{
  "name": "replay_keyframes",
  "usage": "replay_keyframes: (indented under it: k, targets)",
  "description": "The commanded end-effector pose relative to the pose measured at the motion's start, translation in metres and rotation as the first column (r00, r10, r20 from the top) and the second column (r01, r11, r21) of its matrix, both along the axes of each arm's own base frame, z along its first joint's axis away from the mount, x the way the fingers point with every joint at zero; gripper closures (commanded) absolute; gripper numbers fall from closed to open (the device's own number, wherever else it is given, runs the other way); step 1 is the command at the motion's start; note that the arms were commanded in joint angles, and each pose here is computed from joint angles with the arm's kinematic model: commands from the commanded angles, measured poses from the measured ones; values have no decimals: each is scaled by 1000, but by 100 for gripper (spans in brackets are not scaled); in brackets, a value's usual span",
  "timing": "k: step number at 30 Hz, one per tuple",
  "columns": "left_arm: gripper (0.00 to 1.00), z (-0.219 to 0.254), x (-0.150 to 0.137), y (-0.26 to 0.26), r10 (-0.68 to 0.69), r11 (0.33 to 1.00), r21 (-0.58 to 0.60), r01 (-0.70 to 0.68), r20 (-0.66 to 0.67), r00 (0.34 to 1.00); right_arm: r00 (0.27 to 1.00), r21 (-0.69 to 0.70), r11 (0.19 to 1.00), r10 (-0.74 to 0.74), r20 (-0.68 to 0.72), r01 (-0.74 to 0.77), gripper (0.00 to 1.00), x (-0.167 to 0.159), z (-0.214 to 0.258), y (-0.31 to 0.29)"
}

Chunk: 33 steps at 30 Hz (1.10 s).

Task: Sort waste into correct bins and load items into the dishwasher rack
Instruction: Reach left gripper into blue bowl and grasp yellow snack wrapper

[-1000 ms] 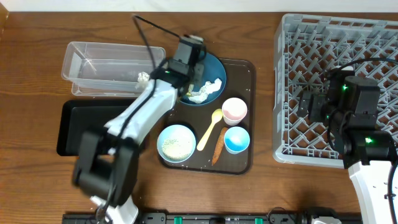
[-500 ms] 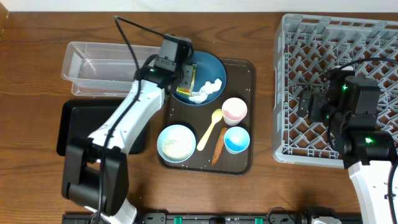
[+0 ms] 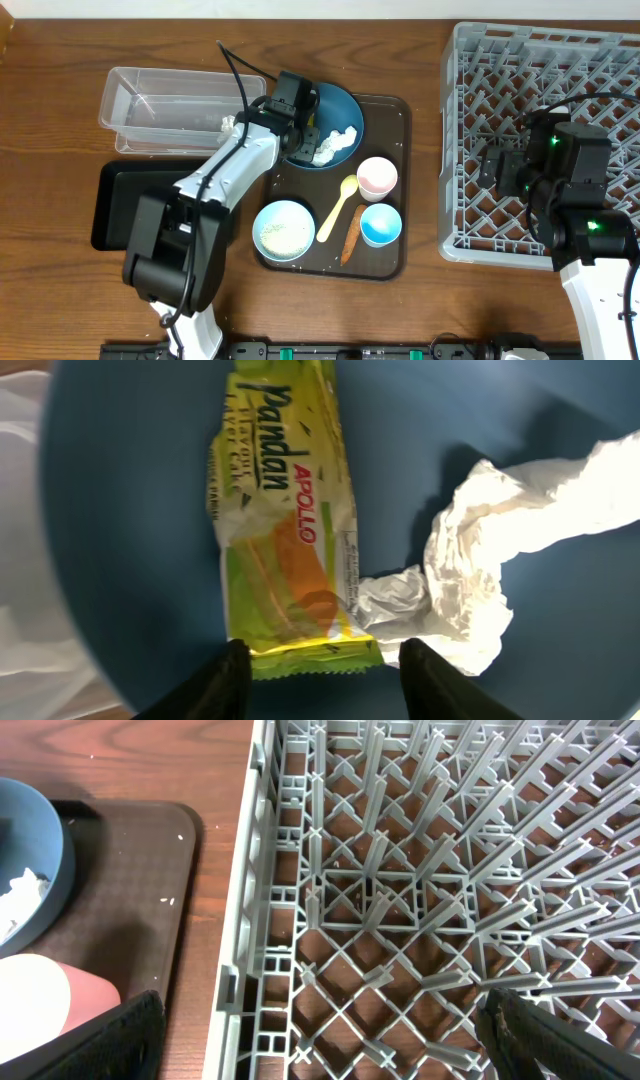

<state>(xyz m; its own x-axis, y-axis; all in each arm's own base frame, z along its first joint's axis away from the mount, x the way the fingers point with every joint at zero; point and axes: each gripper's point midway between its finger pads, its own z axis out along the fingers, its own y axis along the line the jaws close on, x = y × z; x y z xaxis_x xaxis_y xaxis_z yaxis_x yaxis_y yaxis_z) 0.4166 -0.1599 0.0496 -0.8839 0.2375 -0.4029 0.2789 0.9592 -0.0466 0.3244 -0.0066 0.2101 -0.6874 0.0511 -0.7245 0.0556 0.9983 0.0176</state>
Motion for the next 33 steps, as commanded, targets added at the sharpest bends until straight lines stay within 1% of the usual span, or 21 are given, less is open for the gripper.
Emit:
replay_keyframes:
  k: [1, 5, 8, 10, 12, 17, 25, 33]
  targets:
    - [46, -9, -2, -3, -12, 1000, -8, 12, -28, 1000, 1000, 7, 1000, 6, 24, -6, 1, 3, 10, 3]
    - [45, -7, 4, -5, -13, 1000, -17, 13, -4, 1000, 1000, 7, 1000, 6, 25, -6, 1, 3, 10, 3]
    - [44, 0, 17, -10, -24, 999, -34, 26, 61, 998, 1000, 7, 1000, 6, 24, -6, 1, 3, 10, 3]
    - [40, 7, 29, -14, -28, 998, -50, 34, 117, 993, 1000, 7, 1000, 6, 24, -6, 1, 3, 10, 3]
    - [40, 13, 39, -18, -25, 997, -66, 36, 163, 986, 1000, 7, 1000, 6, 24, -6, 1, 3, 10, 3]
    - [39, 15, 54, -24, -20, 995, -86, 40, 224, 974, 1000, 7, 1000, 6, 16, -6, 1, 1, 9, 3]
    - [39, -14, 64, -28, -20, 995, -86, 40, 223, 975, 1000, 8, 1000, 6, 12, -6, 1, 1, 8, 3]
    - [40, -31, 69, -29, -20, 996, -85, 39, 222, 975, 1000, 7, 1000, 6, 12, -6, 1, 1, 8, 3]
